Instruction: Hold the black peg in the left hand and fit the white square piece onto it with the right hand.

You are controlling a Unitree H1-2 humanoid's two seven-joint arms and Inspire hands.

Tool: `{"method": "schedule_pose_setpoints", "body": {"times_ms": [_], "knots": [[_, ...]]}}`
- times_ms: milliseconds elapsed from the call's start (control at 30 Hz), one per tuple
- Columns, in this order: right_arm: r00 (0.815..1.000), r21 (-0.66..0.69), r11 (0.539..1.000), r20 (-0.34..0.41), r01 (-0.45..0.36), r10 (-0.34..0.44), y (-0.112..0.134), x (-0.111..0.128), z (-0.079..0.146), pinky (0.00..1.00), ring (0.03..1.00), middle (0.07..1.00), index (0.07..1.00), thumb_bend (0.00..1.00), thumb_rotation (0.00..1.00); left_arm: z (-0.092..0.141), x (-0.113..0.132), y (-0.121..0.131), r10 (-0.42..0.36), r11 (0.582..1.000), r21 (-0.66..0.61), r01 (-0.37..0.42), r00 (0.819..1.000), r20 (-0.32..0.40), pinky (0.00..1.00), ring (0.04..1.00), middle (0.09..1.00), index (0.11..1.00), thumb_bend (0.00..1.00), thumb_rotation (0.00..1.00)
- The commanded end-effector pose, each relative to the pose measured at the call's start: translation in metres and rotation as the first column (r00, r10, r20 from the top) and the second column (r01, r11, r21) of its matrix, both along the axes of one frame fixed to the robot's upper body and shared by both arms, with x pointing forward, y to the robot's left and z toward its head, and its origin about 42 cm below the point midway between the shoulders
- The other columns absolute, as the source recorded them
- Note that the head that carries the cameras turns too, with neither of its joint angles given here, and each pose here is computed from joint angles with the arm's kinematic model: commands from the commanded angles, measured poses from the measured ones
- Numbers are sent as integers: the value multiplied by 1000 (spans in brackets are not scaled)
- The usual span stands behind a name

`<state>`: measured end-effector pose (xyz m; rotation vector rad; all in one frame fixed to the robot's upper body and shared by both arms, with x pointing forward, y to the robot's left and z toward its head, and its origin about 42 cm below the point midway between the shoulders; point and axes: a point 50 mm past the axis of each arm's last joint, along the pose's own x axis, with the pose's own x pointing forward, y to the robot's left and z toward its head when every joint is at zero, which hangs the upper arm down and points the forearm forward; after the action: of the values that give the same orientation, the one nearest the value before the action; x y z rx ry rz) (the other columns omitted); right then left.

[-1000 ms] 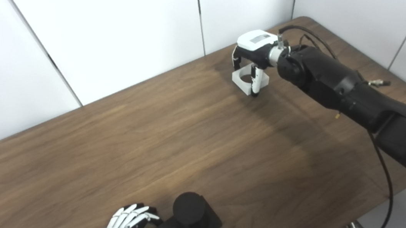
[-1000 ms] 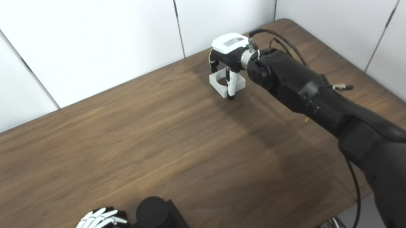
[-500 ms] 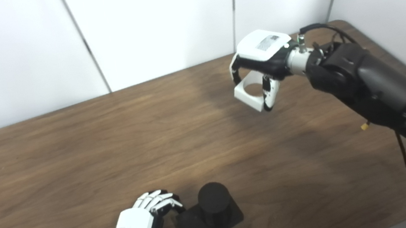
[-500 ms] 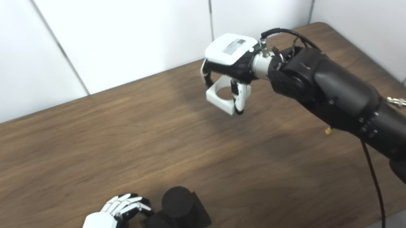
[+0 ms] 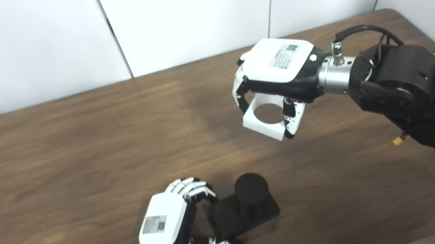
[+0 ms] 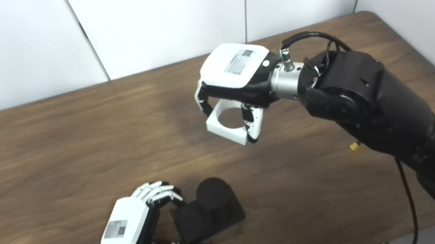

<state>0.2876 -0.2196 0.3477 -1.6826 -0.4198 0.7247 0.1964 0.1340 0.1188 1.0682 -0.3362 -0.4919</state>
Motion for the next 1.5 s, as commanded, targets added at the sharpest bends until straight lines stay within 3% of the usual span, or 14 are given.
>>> {"method": "schedule_pose_setpoints", "body": {"times_ms": [0,267,533,1467], "knots": [[998,26,1000,57,-14,12,5,-9,21,887,812,727,483,523,130,-5,-1,-8,-30,999,39,31,999,-32,834,811,735,484,523,51],[997,28,997,-15,-70,71,21,-32,8,897,831,738,484,522,128,-3,1,-8,-29,998,46,31,999,-32,837,811,736,484,523,51],[994,31,997,-78,-68,70,29,-39,-4,895,830,734,484,523,130,0,1,-8,-33,998,43,35,999,-29,836,811,736,484,523,51],[985,57,995,-143,-87,95,34,-44,-23,881,837,744,483,523,130,4,2,-11,-33,998,43,35,999,-31,846,815,738,484,523,52]]}}
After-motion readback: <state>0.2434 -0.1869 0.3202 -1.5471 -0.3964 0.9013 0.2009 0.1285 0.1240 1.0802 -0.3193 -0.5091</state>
